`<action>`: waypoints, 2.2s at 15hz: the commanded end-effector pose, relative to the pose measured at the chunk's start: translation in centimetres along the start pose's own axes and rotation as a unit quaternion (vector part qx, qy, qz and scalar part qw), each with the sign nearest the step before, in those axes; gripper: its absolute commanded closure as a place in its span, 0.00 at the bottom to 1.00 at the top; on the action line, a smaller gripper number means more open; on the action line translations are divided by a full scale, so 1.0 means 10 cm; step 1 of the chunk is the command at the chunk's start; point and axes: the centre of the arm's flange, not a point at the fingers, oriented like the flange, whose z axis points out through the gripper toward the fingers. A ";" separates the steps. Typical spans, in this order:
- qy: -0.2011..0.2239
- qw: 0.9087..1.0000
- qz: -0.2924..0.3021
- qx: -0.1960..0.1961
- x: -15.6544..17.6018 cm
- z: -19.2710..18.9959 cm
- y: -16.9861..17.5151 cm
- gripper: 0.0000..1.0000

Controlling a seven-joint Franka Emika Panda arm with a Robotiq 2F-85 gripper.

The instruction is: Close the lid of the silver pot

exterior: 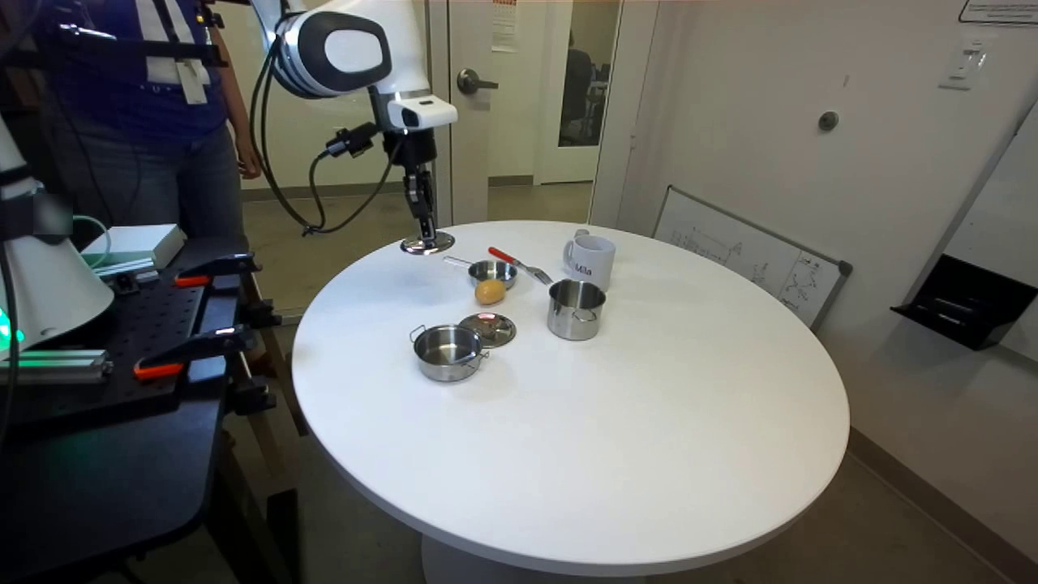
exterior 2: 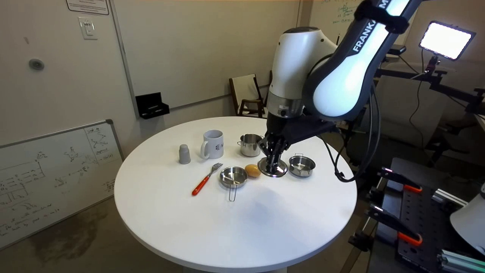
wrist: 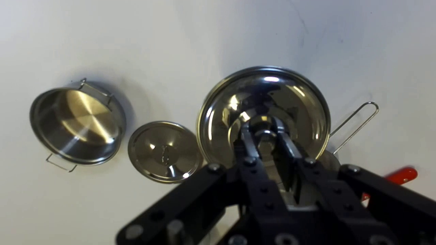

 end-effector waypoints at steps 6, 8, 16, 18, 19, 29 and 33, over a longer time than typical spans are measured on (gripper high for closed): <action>0.034 0.996 0.014 -0.077 0.28 -0.33 0.77 0.95; 0.036 0.995 0.034 -0.084 0.31 -0.37 0.90 0.95; 0.035 0.996 0.027 -0.081 0.43 -0.19 0.92 0.95; 0.016 0.996 0.041 -0.077 0.44 -0.08 1.09 0.95; 0.008 0.996 0.045 -0.073 0.42 -0.05 1.17 0.95; -0.038 0.995 0.096 -0.006 0.36 0.34 1.88 0.95; -0.049 0.994 0.102 0.007 0.35 0.45 1.84 0.95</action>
